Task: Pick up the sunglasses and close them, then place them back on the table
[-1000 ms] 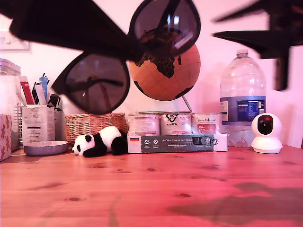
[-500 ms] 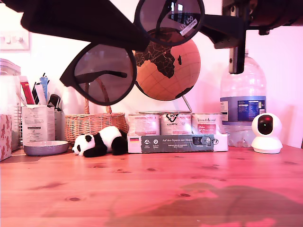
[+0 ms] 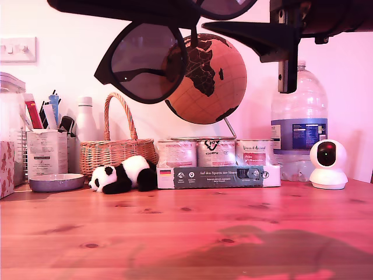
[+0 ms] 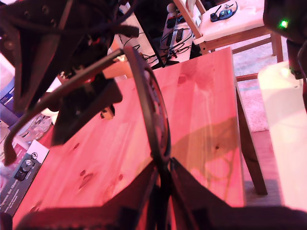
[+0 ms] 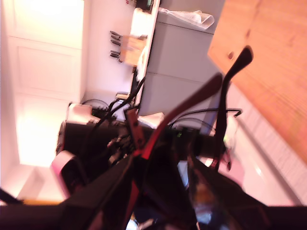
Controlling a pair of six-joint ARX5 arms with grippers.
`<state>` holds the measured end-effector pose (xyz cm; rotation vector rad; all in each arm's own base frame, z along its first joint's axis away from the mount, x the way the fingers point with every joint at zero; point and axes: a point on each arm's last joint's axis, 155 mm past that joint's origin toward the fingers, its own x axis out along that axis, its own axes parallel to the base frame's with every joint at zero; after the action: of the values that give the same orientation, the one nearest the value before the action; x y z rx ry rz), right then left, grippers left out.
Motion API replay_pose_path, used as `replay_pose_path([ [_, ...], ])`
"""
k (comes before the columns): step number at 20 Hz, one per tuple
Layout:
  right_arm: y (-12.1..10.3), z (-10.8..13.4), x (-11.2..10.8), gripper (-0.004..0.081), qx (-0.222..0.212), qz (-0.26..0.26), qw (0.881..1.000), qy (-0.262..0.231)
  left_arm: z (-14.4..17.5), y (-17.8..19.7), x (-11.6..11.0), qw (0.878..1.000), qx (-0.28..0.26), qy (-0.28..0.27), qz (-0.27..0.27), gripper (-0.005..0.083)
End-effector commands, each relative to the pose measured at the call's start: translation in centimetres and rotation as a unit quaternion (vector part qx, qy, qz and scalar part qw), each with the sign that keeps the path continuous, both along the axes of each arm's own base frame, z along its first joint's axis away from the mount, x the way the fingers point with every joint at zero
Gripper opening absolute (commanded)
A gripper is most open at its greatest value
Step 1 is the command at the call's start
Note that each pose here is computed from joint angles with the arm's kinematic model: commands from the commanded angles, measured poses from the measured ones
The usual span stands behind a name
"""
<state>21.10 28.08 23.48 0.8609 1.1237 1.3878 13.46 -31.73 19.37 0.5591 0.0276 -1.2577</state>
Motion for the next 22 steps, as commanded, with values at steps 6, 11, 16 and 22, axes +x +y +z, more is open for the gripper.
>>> replay_pose_path([
  [6, 1.6, -3.7, 0.6, 0.0323, -0.028, 0.008, 0.999, 0.02, -2.3, -0.5, 0.5, 0.999, 0.022, 0.025, 0.006, -0.0019],
  [11, 1.9, -6.0, 1.0, 0.0323, -0.039, 0.013, 0.999, 0.021, -4.4, -1.4, 1.5, 0.998, 0.042, 0.032, 0.015, -0.0019],
  [16, 2.1, -8.0, 1.3, 0.0323, -0.051, 0.018, 0.998, 0.027, -4.0, -1.8, 2.4, 0.999, 0.027, 0.026, 0.022, -0.0019],
  [22, 2.9, -9.8, 1.1, 0.0323, -0.066, 0.022, 0.997, 0.036, -2.3, -2.4, 2.7, 1.0, -0.006, 0.01, 0.022, -0.0019],
])
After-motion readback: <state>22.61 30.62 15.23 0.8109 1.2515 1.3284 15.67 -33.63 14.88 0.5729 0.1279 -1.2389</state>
